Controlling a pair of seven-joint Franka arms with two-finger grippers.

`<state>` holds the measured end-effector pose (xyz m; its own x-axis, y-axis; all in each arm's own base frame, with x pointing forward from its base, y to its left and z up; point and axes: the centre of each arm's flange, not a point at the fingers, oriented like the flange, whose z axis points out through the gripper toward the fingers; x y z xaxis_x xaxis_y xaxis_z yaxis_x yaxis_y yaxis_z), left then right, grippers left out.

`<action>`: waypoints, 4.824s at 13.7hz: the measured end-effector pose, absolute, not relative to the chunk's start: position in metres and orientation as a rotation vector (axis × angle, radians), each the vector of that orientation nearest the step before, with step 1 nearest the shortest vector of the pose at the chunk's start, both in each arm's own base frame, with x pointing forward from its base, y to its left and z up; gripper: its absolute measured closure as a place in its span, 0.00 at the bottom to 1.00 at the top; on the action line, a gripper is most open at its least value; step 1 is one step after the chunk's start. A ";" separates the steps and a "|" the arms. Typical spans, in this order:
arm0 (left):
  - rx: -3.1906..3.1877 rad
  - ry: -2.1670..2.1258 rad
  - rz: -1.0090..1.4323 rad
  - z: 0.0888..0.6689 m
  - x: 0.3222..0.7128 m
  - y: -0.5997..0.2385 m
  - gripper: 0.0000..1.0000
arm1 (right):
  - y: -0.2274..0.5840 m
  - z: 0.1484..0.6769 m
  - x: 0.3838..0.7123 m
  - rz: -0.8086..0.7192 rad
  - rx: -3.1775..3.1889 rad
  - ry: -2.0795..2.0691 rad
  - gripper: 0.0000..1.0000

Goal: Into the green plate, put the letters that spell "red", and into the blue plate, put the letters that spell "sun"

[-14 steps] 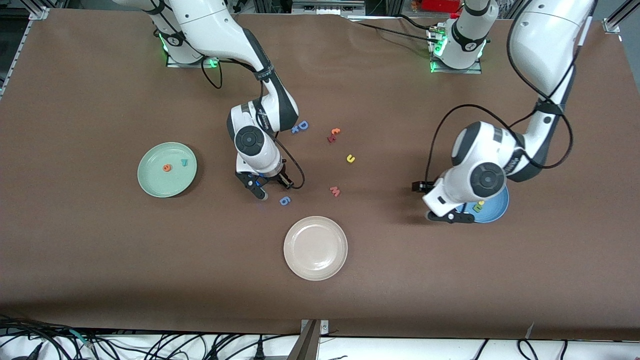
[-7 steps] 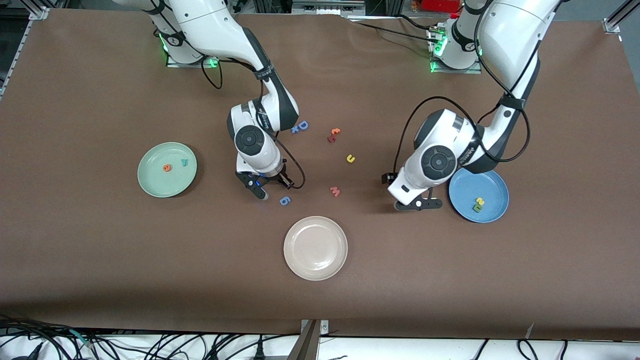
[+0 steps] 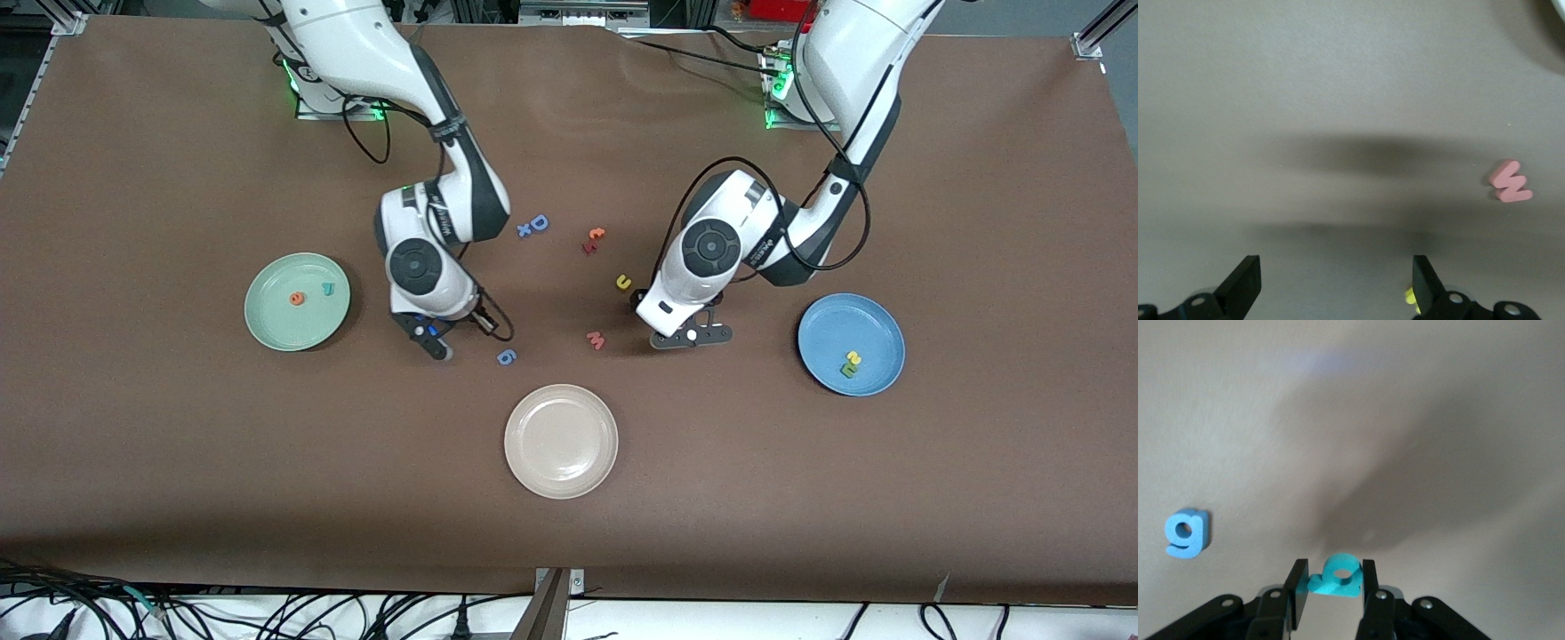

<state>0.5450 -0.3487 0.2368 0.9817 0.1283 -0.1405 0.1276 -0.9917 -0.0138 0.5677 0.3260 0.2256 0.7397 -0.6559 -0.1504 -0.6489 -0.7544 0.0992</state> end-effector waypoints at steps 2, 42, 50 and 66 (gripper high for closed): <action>-3.146 -0.231 0.179 0.229 0.535 -0.360 0.00 | 0.285 0.263 0.580 -0.344 2.894 -1.013 0.63; -3.156 -0.323 0.081 0.172 0.458 -0.404 0.53 | -0.044 0.361 0.614 -0.598 3.071 -0.421 0.00; -3.157 -0.325 0.079 0.173 0.454 -0.410 0.63 | -0.047 0.388 0.617 -0.565 3.095 -0.421 0.00; -3.161 -0.330 0.071 0.175 0.457 -0.411 0.69 | -0.019 0.477 0.651 -0.398 3.157 -0.373 0.00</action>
